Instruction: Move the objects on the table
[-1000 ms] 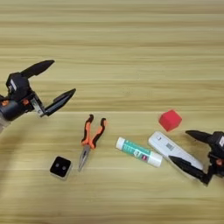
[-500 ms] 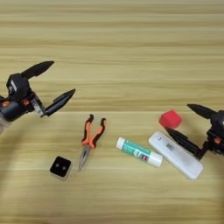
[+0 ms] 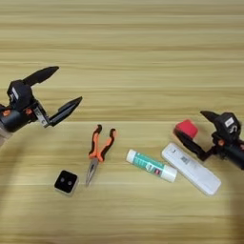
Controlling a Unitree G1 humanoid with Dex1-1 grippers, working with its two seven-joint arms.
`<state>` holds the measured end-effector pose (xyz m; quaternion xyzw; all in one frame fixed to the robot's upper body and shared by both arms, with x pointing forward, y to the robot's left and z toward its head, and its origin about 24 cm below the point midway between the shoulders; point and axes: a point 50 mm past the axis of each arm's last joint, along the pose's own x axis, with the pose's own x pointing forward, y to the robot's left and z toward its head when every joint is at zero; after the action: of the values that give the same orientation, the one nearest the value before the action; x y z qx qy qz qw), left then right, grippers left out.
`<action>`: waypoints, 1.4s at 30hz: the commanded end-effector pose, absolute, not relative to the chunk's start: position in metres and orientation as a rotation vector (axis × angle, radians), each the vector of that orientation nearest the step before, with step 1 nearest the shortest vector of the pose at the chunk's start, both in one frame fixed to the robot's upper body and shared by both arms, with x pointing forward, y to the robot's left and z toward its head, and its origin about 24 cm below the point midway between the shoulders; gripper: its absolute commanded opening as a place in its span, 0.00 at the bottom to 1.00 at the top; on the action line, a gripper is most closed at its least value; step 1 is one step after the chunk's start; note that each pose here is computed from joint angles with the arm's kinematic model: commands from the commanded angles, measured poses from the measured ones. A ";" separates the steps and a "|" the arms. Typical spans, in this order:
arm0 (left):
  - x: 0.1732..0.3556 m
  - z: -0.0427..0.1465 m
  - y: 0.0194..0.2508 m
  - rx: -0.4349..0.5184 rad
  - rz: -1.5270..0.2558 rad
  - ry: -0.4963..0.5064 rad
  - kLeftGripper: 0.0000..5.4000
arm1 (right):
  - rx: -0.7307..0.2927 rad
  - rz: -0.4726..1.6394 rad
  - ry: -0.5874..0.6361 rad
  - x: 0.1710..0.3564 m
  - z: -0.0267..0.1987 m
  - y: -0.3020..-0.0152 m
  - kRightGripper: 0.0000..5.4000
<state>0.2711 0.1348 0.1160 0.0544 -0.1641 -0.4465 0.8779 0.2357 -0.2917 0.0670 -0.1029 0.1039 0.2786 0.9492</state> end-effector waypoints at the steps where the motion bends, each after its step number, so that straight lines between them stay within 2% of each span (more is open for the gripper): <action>1: 0.273 0.121 0.135 0.132 -0.932 -0.359 1.00 | -0.200 0.543 0.246 0.244 0.062 -0.291 1.00; 14: 0.274 0.121 0.134 0.132 -0.934 -0.359 1.00 | -0.197 0.486 0.325 0.254 0.047 -0.299 1.00; 37: 0.272 0.120 0.134 0.131 -0.934 -0.357 1.00 | -0.194 0.482 0.331 0.255 0.044 -0.302 0.44; 42: 0.273 0.120 0.134 0.131 -0.934 -0.357 1.00 | -0.193 0.486 0.331 0.255 0.043 -0.301 0.43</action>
<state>0.2714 0.1344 0.1167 0.0549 -0.1654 -0.4470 0.8774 0.2532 -0.3018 0.0423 -0.0924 0.1647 0.2371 0.9529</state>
